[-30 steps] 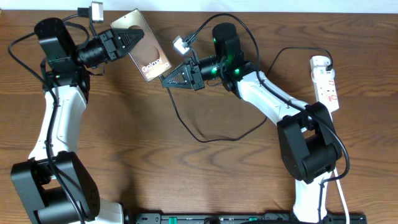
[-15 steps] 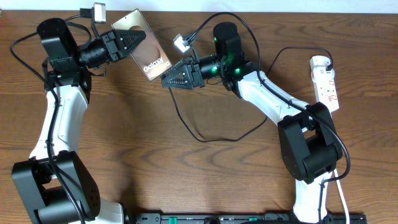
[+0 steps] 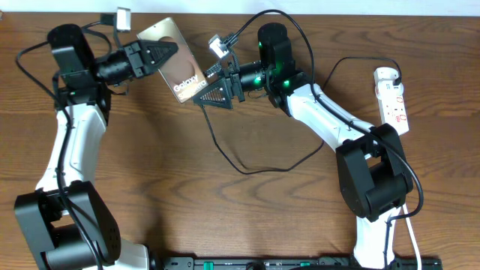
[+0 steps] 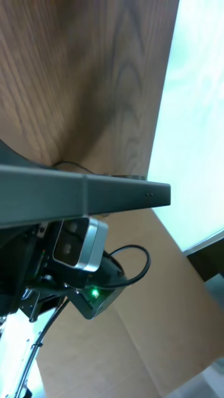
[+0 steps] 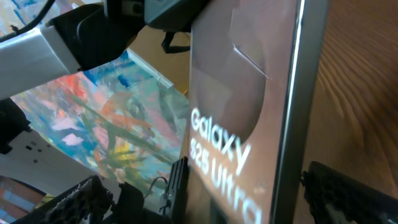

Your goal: Plug charger to phone and switch on socket

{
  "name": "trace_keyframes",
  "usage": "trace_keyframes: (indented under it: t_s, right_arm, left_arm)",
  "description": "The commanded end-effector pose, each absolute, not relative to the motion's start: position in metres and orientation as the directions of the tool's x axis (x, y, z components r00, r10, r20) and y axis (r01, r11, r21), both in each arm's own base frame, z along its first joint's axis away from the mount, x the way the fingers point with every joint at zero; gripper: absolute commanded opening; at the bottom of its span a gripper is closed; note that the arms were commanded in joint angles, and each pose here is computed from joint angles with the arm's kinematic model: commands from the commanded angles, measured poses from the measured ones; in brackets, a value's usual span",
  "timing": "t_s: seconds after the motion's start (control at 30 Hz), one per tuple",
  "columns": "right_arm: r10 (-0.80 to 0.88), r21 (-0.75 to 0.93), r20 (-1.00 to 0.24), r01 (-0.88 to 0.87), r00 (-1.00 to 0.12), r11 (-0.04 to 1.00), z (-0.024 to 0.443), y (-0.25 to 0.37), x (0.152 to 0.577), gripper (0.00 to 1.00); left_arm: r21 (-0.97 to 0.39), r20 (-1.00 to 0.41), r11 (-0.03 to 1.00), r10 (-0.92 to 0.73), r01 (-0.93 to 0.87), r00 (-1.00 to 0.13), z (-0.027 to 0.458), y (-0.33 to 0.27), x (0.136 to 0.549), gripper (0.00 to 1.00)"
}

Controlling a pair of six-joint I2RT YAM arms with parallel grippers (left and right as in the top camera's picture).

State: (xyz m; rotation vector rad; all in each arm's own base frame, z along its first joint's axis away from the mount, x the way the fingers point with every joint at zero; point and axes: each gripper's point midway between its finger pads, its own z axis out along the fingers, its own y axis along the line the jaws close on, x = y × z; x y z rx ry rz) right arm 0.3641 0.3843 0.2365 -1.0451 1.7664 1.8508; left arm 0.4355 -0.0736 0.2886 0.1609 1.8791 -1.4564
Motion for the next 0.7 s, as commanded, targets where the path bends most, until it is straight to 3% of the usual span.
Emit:
trace_keyframes:
  t_s: [0.0,0.23,0.67]
  right_arm:
    - [-0.2,0.653,-0.756,-0.743,-0.624,-0.15,0.254,0.383,0.365,0.99]
    - [-0.187,0.656,-0.753,-0.744,-0.631,-0.13,0.254,0.376,0.373,0.99]
    - [-0.14,0.765,-0.567,-0.582,-0.812,0.276,0.185,0.341,0.421,0.99]
  left_arm:
    - [-0.774,-0.629,0.357,-0.342,0.523,-0.698,0.293,-0.055,0.434,0.07]
    - [-0.85,-0.509,0.41,-0.482,0.33,-0.713,0.271,-0.001,0.439,0.07]
    - [-0.865,-0.28,0.501,-0.527,-0.028,-0.802,0.168,0.012,0.4,0.07]
